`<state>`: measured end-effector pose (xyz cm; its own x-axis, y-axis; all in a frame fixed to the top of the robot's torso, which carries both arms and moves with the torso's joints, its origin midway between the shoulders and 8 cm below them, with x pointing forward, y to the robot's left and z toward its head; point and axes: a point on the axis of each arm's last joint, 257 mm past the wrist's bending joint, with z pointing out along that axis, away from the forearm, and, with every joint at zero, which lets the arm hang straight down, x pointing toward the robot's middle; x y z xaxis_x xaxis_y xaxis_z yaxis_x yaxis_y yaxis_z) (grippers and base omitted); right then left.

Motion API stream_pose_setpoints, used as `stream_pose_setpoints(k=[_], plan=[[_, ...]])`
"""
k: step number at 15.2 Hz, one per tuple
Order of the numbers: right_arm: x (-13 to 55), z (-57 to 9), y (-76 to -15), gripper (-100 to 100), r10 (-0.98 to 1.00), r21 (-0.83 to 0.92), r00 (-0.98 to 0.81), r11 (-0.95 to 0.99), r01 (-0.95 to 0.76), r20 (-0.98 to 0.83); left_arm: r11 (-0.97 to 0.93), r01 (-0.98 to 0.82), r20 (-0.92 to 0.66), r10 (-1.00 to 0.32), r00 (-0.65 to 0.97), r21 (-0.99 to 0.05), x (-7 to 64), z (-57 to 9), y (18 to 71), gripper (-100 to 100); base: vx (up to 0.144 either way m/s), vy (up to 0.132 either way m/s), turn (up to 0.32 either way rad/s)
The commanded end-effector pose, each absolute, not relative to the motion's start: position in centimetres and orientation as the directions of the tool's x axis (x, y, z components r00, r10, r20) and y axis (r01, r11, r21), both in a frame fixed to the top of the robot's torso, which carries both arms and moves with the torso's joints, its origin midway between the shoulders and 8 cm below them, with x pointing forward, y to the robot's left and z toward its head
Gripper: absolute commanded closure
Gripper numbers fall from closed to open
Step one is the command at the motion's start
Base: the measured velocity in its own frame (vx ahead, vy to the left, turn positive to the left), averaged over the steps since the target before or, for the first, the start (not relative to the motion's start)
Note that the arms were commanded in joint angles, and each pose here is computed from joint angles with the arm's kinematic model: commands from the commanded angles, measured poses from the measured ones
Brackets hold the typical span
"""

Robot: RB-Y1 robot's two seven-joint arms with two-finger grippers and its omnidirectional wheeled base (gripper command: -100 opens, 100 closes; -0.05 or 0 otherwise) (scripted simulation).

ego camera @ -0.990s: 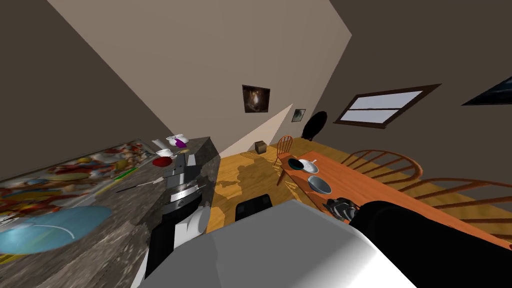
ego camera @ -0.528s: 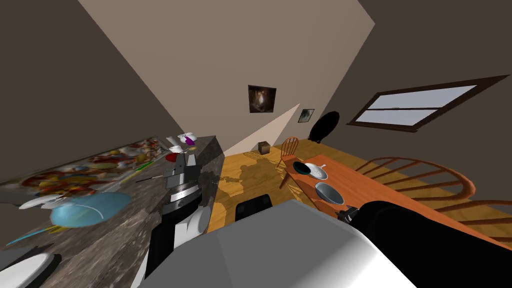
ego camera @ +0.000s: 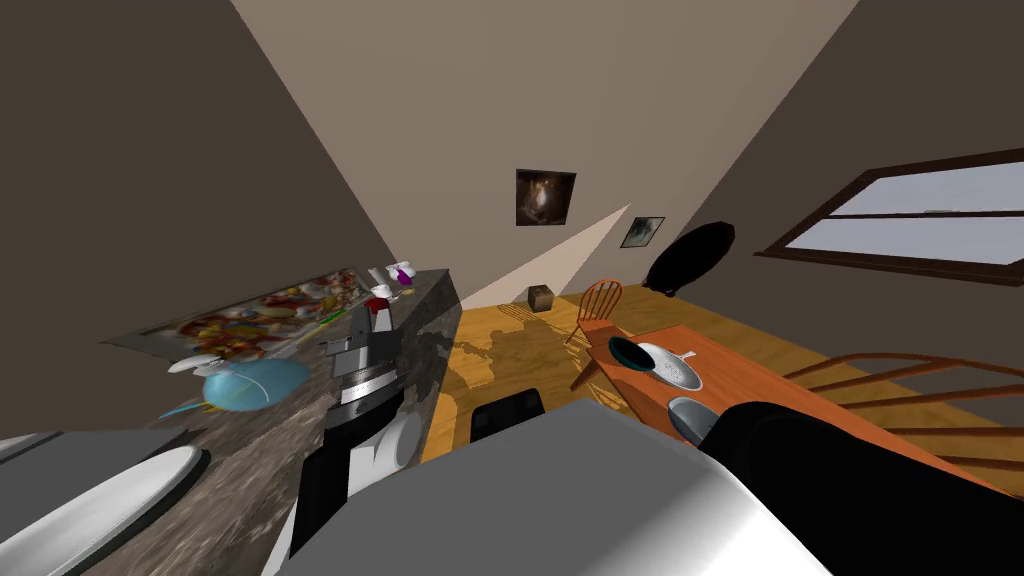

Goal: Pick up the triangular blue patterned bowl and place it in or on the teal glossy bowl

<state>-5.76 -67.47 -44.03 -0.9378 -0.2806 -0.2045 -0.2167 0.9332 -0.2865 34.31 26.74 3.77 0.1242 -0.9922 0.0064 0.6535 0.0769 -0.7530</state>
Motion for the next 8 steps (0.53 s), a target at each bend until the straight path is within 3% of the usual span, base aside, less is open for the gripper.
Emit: stream_pose_setpoints(k=[1,3,4,8], plan=[[-5.75,-45.29,-66.85,-100,-0.269,-0.289,-0.94,0.935,-0.203,-0.21,0.077,0.653,0.006,-0.992,0.124,-0.753,34.31,3.77,26.74,0,-0.035,-0.06,0.12],[-5.68,-45.19,-66.89,-100,-0.269,-0.288,-0.94,0.936,-0.203,-0.211,0.077,0.654,0.006,-0.992,0.124,-0.753,34.32,3.77,26.74,0,-0.047,-0.065,0.075],[-5.7,-45.34,-66.85,100,-0.268,-0.289,-0.94,0.936,-0.202,-0.21,0.077,0.653,0.006,-0.992,0.124,-0.753,34.32,3.77,26.74,0,-0.01,-0.018,0.005],[-5.73,-45.35,-66.8,100,-0.27,-0.288,-0.94,0.936,-0.204,-0.21,0.077,0.653,0.006,-0.992,0.124,-0.753,34.32,3.77,26.74,0,-0.001,-0.002,0.0]])
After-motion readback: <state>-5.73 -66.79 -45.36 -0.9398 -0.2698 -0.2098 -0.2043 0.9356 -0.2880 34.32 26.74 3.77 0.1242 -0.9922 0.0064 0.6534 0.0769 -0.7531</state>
